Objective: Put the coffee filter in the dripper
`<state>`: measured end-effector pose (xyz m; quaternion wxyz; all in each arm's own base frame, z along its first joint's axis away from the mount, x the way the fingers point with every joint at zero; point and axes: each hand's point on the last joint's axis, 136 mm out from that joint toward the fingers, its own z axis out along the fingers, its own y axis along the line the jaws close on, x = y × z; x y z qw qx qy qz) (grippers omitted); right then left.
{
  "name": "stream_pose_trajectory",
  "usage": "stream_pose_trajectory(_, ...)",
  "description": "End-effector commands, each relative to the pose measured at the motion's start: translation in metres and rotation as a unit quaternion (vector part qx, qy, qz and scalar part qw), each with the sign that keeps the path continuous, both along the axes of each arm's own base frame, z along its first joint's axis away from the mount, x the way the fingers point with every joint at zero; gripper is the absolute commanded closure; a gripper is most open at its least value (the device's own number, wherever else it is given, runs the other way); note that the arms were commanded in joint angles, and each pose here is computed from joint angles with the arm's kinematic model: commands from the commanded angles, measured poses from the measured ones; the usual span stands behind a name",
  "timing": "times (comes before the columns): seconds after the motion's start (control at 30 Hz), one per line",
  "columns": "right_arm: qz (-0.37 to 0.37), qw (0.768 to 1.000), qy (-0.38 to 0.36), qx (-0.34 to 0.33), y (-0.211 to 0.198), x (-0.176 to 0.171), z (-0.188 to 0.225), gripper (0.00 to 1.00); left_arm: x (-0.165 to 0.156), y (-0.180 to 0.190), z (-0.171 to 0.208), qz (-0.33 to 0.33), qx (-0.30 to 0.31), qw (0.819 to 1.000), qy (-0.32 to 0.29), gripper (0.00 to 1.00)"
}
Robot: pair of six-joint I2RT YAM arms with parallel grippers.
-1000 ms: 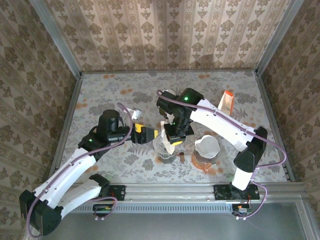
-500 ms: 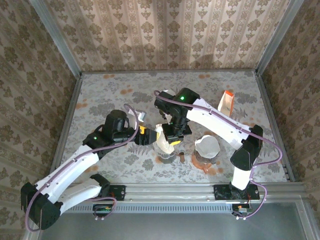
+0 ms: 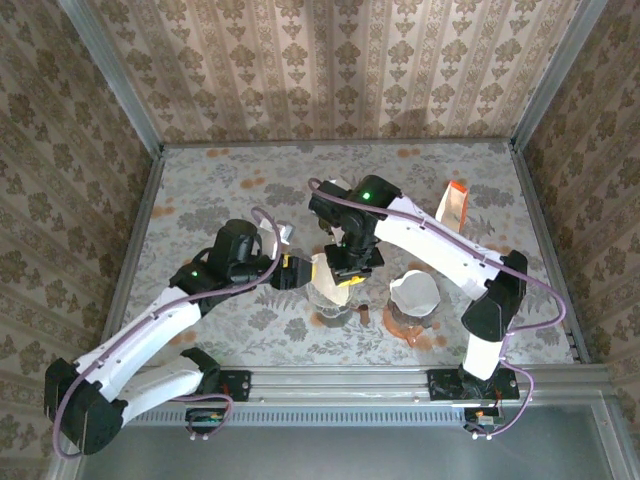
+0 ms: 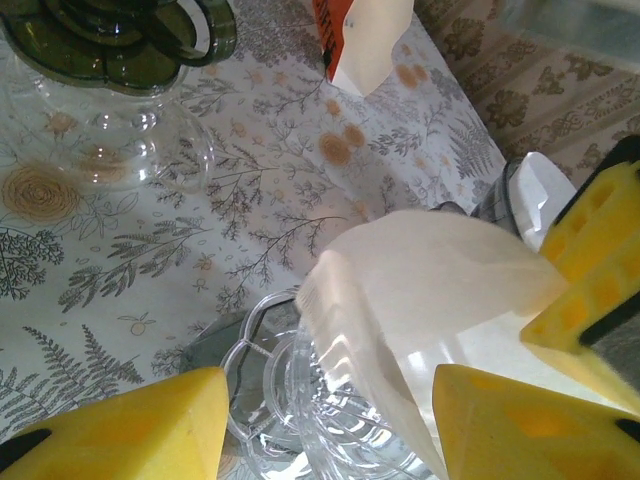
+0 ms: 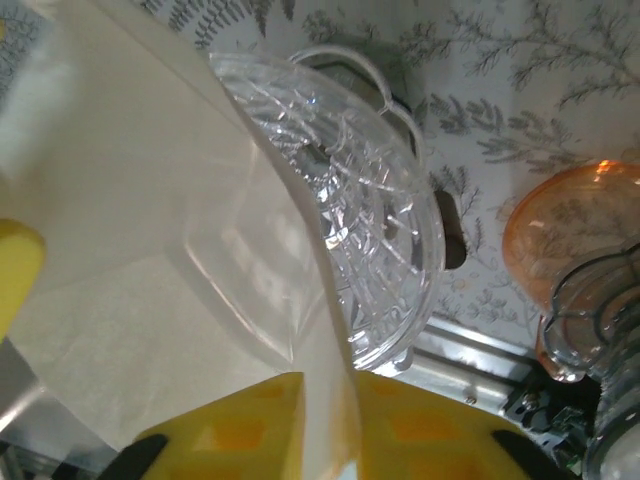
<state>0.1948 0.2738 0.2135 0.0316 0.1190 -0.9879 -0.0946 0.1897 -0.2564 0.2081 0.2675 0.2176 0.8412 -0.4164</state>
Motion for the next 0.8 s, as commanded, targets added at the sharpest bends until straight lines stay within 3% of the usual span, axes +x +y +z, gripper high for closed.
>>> stream_pose_trajectory(0.0,-0.008,0.998,-0.067,0.012,-0.013,0.010,0.028,0.68,-0.005,-0.001,-0.006,-0.008,0.005,1.000,0.013,0.43)
stream_pose_trajectory(0.1,0.003,0.994,-0.108,0.007,-0.020,0.019,0.033,0.52,-0.004,0.000,-0.006,-0.006,0.004,1.000,0.013,0.43)
stream_pose_trajectory(0.17,0.012,0.992,-0.124,0.005,-0.020,0.024,0.031,0.47,-0.004,-0.001,-0.006,-0.006,0.004,1.000,0.013,0.43)
stream_pose_trajectory(0.33,0.035,0.987,-0.157,0.017,-0.009,0.032,0.022,0.47,-0.004,-0.002,-0.006,-0.006,0.005,1.000,0.019,0.43)
stream_pose_trajectory(0.53,0.055,0.985,-0.162,0.023,-0.001,0.030,0.013,0.58,-0.003,-0.002,-0.006,-0.007,0.007,1.000,0.020,0.43)
stream_pose_trajectory(0.77,0.067,0.981,-0.179,0.014,0.002,0.030,0.009,1.00,-0.002,-0.003,-0.009,-0.003,0.006,1.000,0.026,0.43)
